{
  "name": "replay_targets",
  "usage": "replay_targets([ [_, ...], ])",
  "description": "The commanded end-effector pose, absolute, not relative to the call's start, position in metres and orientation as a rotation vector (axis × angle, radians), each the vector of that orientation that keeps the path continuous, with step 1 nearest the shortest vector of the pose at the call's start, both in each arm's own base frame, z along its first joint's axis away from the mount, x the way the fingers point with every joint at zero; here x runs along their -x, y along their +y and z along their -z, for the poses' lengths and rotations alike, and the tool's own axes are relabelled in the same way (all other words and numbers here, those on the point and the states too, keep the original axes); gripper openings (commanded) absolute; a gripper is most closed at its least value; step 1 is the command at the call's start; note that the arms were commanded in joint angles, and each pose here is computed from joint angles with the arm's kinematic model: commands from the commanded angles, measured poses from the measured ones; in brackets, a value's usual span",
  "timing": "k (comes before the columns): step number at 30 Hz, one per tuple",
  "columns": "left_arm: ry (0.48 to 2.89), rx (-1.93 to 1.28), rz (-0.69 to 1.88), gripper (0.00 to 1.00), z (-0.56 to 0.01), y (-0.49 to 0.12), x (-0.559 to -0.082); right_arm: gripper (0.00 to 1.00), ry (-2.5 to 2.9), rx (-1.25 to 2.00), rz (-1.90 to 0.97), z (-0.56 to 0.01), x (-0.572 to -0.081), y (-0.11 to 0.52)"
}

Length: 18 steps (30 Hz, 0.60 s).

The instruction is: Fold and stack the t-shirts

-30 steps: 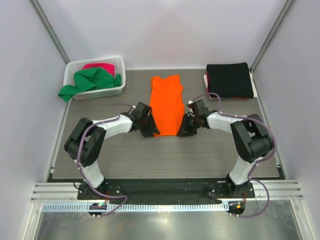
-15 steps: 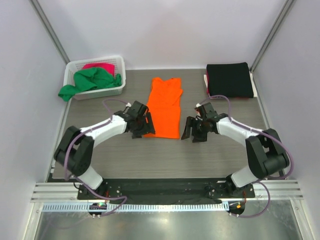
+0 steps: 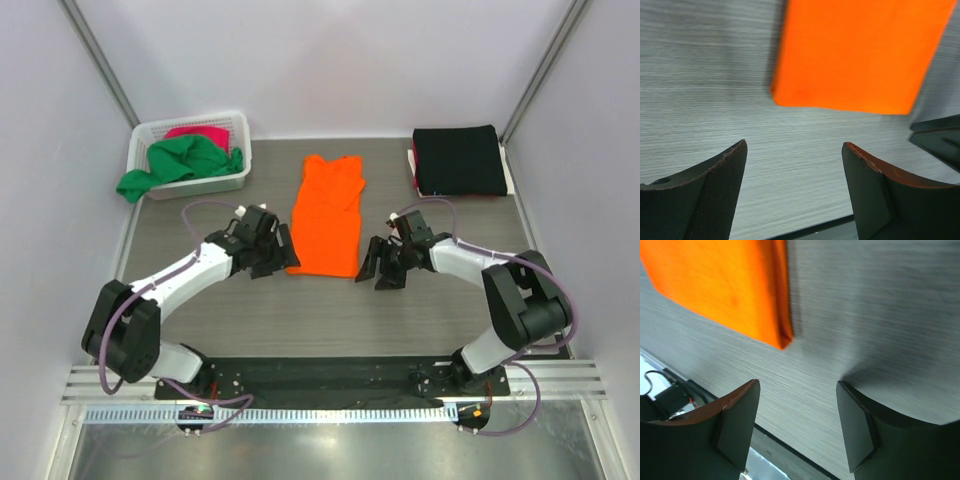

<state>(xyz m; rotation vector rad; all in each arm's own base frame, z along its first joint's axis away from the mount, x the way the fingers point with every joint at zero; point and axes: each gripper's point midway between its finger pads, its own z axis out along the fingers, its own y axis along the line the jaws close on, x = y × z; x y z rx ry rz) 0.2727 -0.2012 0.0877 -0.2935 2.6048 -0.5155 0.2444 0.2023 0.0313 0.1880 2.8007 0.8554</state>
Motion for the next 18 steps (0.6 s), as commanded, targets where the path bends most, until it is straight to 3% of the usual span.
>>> replay_targets([
  [1, 2.568, 0.27, 0.579, 0.77, -0.081, -0.206, -0.284, 0.68, 2.755, -0.193, -0.929, -0.027, -0.261, 0.217],
  [4, 2.575, 0.275, 0.601, 0.75, -0.067, -0.207, -0.284, 0.64, 2.771, -0.198, -0.93, -0.017, -0.265, 0.221],
  [6, 2.6, 0.297, 0.61, 0.73, -0.053, -0.207, -0.281, 0.54, 2.78, -0.204, -0.926, -0.012, -0.265, 0.222],
  [13, 2.612, 0.364, 0.647, 0.66, -0.024, -0.211, -0.283, 0.35, 2.803, -0.217, -0.915, 0.002, -0.265, 0.221],
  [18, 2.606, 0.396, 0.641, 0.62, -0.017, -0.208, -0.286, 0.29, 2.82, -0.216, -0.903, 0.008, -0.263, 0.22],
])
